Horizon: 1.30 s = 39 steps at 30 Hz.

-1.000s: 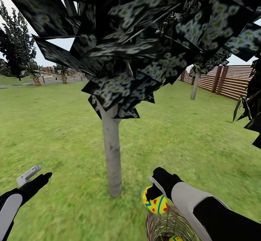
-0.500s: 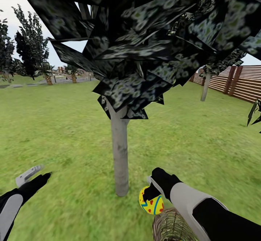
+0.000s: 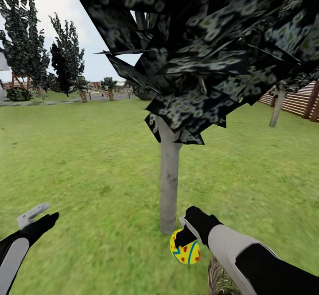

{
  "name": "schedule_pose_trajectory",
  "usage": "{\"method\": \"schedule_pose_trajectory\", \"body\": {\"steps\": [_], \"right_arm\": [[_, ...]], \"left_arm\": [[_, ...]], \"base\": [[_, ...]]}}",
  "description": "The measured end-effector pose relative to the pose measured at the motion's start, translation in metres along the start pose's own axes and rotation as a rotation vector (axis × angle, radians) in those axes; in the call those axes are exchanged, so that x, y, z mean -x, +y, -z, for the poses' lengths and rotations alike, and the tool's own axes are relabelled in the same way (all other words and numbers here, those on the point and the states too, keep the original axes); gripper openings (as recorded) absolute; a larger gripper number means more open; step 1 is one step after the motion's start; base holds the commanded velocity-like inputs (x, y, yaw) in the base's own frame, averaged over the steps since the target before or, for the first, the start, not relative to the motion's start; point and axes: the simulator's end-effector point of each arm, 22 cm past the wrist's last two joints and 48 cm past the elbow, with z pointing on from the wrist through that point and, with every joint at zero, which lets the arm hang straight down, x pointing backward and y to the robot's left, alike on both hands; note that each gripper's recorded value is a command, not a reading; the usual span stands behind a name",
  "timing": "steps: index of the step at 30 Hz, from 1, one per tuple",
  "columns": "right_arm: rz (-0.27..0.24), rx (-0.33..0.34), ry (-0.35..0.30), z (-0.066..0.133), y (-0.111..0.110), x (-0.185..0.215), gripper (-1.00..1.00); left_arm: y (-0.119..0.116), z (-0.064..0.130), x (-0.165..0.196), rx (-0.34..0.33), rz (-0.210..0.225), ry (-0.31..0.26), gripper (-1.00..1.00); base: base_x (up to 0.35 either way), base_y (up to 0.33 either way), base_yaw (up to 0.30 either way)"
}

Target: Take the three Easter eggs out of the wicker basket on the lawn in the garden, then place them on the lawn next to a single tree (choose any tree) so that all three eggs are next to the same tree and none are left in the basket.

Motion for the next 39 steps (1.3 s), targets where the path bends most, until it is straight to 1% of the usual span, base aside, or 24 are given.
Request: {"method": "schedule_pose_trajectory", "body": {"steps": [8, 11, 14, 16, 26, 31, 36, 39], "right_arm": [[0.002, 0.003, 0.008, -0.004, 0.003, -0.006, -1.0], [0.002, 0.004, 0.006, -0.005, 0.003, -0.007, -1.0], [0.009, 0.008, -0.033, -0.008, 0.005, -0.001, -1.0], [0.011, 0.01, -0.044, -0.009, 0.006, 0.0, -1.0], [0.013, 0.013, -0.058, -0.01, 0.008, 0.002, -1.0], [0.015, 0.014, -0.069, -0.011, 0.009, 0.003, -1.0], [0.016, 0.014, -0.07, -0.012, 0.009, 0.002, -1.0], [0.015, 0.015, -0.068, -0.013, 0.009, 0.001, -1.0]], "left_arm": [[0.0, 0.0, 0.0, 0.0, -0.001, -0.001, 1.0], [0.0, 0.0, 0.0, 0.0, -0.001, -0.001, 1.0], [0.0, 0.0, 0.0, 0.0, -0.001, -0.001, 1.0], [0.0, 0.0, 0.0, 0.0, -0.001, -0.001, 1.0], [0.0, 0.0, 0.0, 0.002, -0.002, -0.001, 1.0], [0.001, 0.0, 0.0, 0.002, -0.002, -0.001, 1.0], [0.001, -0.001, -0.001, 0.003, -0.002, 0.0, 1.0], [0.006, -0.004, -0.007, 0.016, -0.005, 0.015, 1.0]], "base": [[-0.099, 0.239, 0.246], [-0.012, 0.039, 0.246], [-0.003, 0.008, 0.246], [-0.001, 0.003, 0.161], [0.0, 0.0, 0.029], [-0.018, 0.016, 0.216], [-0.143, 0.125, 0.264], [-0.083, 0.066, 0.09]]}}
